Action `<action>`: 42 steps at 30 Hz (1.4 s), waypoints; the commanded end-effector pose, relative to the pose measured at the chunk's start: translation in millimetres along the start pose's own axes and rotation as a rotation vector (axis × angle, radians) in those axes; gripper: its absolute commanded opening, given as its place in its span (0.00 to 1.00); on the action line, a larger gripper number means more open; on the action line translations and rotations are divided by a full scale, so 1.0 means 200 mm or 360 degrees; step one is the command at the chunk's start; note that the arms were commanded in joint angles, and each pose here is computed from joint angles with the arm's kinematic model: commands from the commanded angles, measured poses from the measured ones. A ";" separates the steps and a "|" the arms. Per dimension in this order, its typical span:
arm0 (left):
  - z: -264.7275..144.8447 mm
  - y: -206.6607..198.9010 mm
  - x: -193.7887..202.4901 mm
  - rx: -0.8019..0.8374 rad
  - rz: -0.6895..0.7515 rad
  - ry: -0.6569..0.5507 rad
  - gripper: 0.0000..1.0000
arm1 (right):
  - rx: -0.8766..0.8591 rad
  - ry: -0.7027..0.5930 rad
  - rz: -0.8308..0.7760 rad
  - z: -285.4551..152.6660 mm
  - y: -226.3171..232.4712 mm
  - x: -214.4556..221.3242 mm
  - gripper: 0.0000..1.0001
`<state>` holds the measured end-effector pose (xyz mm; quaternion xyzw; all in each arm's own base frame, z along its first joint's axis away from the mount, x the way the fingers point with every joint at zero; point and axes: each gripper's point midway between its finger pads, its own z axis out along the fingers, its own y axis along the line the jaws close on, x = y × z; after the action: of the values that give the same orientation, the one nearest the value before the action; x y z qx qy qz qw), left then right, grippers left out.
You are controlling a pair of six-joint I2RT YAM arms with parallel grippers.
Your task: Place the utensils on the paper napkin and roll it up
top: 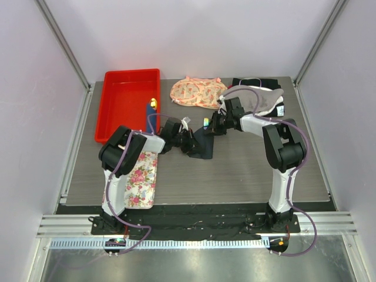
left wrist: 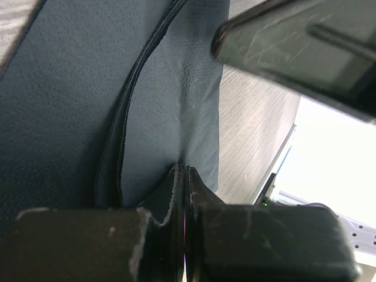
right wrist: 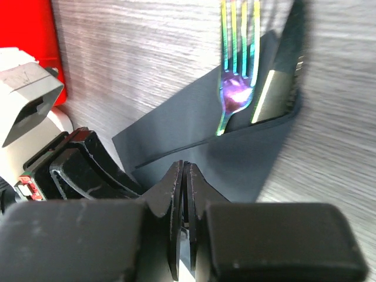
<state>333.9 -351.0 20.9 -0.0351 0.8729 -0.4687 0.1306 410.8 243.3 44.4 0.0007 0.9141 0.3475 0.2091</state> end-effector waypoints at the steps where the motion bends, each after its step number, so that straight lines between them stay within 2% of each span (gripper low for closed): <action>1: -0.01 0.27 0.13 -0.0285 -0.0080 0.0093 0.00 | -0.0049 -0.0016 -0.0021 -0.01 0.08 0.01 0.10; 11: -0.02 0.23 0.11 -0.0248 -0.0041 0.0074 0.01 | 0.0185 0.0034 -0.0035 0.10 -0.14 0.10 0.06; 15: -0.06 0.11 0.05 -0.0139 0.0025 0.0015 0.15 | 0.0222 0.0074 -0.0037 0.13 -0.19 0.13 0.05; 16: -0.09 0.05 0.03 -0.0103 0.0055 -0.0013 0.21 | 0.0222 0.0084 -0.0039 0.14 -0.20 0.14 0.05; 20: -0.23 -0.11 -0.07 -0.0050 0.0138 -0.0118 0.35 | 0.0241 0.0113 -0.0049 0.15 -0.24 0.18 0.03; 24: -0.37 -0.04 -0.12 -0.0227 0.0143 -0.0167 0.47 | 0.0251 0.0125 -0.0067 0.15 -0.25 0.20 0.02; 25: -0.39 -0.01 -0.13 -0.0276 0.0165 -0.0166 0.52 | 0.0255 0.0131 -0.0066 0.16 -0.26 0.20 0.02; 27: -0.42 0.05 -0.18 -0.0413 0.0222 -0.0198 0.55 | 0.0257 0.0139 -0.0072 0.16 -0.27 0.21 0.02; 28: -0.44 0.07 -0.19 -0.0447 0.0217 -0.0197 0.61 | 0.0261 0.0143 -0.0073 0.16 -0.27 0.22 0.02; 31: -0.43 0.13 -0.22 -0.0546 0.0229 -0.0206 0.69 | 0.0269 0.0154 -0.0072 0.15 -0.29 0.24 0.02; 38: -0.38 0.27 -0.24 -0.0698 0.0176 -0.0205 0.72 | 0.0272 0.0163 -0.0045 0.16 -0.29 0.25 0.01; 42: -0.29 0.27 -0.20 -0.0606 0.0143 -0.0132 0.72 | 0.0271 0.0164 -0.0044 0.16 -0.29 0.24 0.01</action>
<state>365.9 -263.4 39.4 -0.0432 0.9324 -0.2961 0.2028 400.7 251.7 18.7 -0.0218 0.9206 0.3378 0.1949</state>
